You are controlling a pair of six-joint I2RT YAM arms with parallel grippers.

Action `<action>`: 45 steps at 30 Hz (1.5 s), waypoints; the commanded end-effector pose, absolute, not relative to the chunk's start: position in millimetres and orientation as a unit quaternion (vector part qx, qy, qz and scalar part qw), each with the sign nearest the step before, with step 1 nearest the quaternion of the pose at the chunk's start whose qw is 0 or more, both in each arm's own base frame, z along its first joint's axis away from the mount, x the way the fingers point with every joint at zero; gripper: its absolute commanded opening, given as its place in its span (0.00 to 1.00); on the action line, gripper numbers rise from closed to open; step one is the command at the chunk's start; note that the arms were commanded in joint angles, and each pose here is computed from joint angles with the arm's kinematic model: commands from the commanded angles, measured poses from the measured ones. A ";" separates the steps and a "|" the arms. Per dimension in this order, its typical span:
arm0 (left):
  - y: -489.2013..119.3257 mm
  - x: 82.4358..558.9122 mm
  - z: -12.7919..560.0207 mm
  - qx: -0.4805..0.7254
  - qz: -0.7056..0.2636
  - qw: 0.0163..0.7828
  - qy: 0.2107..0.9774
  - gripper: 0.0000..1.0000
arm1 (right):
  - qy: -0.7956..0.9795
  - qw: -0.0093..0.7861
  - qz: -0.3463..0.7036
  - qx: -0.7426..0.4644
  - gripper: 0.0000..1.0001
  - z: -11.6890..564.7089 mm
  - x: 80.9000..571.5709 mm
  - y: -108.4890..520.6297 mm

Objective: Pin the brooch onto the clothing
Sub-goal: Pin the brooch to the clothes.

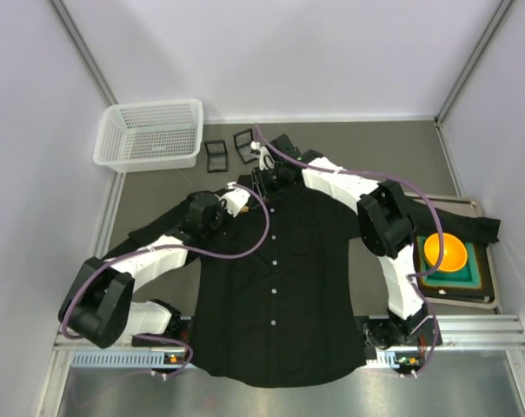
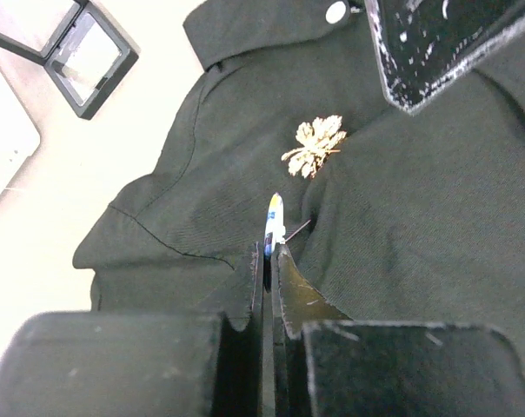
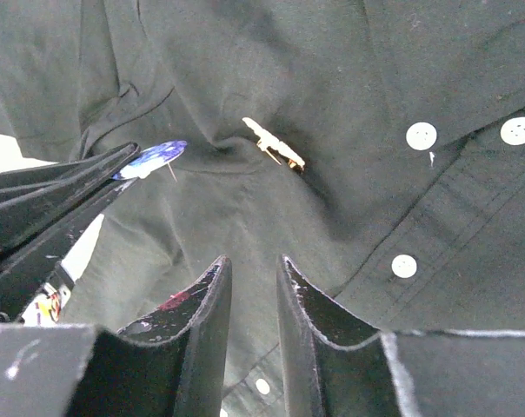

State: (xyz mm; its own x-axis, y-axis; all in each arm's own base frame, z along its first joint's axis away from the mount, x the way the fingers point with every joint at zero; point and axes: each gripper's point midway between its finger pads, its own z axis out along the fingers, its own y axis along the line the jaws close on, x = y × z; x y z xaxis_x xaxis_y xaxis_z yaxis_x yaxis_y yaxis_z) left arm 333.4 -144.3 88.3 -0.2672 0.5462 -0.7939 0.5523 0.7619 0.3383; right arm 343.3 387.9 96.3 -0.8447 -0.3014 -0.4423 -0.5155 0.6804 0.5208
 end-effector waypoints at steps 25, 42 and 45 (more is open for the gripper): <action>-98.7 338.2 144.8 0.218 0.025 0.541 0.812 0.00 | 0.942 0.233 0.219 -0.104 0.56 71.9 336.4 412.0; -71.3 348.1 129.6 0.161 0.007 0.517 0.841 0.00 | 0.953 0.073 0.238 -0.175 0.42 48.0 228.0 400.0; -72.7 348.1 126.8 0.161 0.003 0.514 0.843 0.00 | 0.944 0.072 0.257 -0.193 0.42 62.6 218.0 408.6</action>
